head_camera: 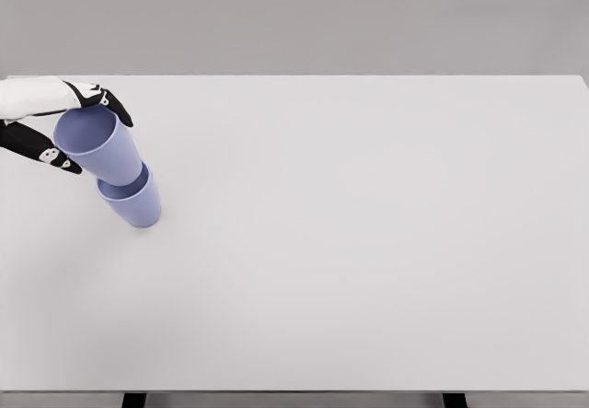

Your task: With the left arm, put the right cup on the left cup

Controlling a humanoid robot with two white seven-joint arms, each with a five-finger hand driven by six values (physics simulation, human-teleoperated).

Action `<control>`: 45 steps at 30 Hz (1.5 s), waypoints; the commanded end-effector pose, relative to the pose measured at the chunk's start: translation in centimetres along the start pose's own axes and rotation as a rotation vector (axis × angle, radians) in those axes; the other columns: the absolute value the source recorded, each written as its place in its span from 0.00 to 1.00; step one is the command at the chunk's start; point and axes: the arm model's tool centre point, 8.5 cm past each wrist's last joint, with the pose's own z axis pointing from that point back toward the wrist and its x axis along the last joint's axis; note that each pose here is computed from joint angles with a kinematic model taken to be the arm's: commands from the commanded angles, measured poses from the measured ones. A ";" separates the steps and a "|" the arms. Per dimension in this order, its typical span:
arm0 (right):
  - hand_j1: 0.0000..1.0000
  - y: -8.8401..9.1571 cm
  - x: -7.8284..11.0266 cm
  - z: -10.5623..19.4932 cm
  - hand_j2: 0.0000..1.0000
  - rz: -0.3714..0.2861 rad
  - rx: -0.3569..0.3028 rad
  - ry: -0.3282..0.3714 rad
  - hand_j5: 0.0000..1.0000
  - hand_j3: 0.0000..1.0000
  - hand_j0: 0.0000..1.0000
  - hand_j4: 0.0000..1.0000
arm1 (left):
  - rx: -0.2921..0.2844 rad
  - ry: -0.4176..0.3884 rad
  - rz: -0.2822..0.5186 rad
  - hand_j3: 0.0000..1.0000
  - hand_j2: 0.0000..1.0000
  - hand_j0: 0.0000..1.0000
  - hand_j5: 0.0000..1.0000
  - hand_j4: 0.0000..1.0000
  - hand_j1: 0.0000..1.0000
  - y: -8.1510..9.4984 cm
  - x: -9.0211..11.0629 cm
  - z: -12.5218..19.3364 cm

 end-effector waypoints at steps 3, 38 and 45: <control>1.00 0.0 0.0 0.0 1.00 0.001 0.001 0.000 1.00 1.00 1.00 1.00 | 0.007 -0.003 0.004 0.50 0.50 0.50 0.50 0.50 0.50 0.1 0.1 0.0; 1.00 0.0 0.0 0.0 1.00 0.001 0.001 0.000 1.00 1.00 1.00 1.00 | -0.009 0.020 0.037 0.50 0.50 0.50 0.50 0.50 0.50 -1.3 -1.4 -0.8; 1.00 0.0 0.0 0.0 1.00 0.001 0.001 0.000 1.00 1.00 1.00 1.00 | -0.009 0.032 0.039 0.62 0.62 0.62 0.62 0.62 0.62 -1.7 -1.9 -0.8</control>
